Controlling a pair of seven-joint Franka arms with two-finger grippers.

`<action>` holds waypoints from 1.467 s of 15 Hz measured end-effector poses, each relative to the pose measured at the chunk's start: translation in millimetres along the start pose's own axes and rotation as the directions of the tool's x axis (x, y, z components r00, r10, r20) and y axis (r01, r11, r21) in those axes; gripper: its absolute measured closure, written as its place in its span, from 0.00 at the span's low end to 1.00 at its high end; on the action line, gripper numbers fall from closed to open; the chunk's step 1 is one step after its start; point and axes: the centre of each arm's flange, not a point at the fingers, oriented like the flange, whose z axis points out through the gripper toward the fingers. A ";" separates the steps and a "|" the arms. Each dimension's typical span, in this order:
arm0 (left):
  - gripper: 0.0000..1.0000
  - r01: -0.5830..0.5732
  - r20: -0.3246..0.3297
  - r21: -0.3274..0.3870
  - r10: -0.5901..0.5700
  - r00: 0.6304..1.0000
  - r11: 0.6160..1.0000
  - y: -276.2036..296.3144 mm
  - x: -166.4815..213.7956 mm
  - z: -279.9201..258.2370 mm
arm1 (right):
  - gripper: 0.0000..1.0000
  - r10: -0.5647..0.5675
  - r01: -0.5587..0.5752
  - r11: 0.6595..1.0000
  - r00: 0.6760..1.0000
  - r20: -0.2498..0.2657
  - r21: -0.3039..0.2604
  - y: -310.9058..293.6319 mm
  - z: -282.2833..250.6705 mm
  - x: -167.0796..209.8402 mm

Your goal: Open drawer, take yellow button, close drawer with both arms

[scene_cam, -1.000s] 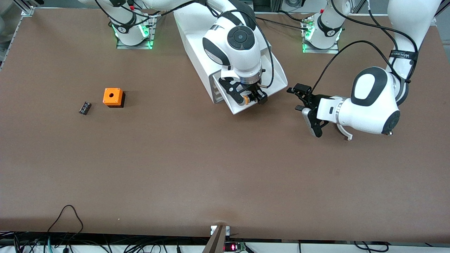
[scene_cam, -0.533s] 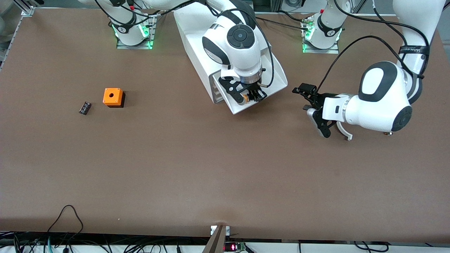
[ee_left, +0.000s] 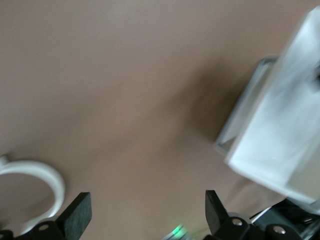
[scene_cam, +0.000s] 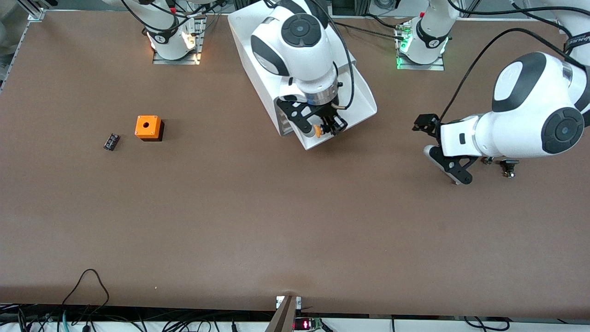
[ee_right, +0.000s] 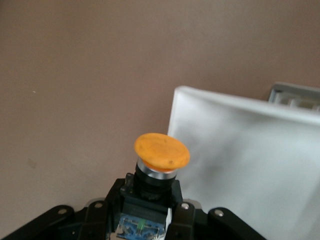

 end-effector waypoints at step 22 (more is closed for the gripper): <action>0.00 0.641 -0.314 0.058 -0.596 0.739 0.765 50.5 95.7 28.8 | 0.59 -0.667 0.685 0.716 0.729 0.157 -0.136 106.2 -9.3 447.4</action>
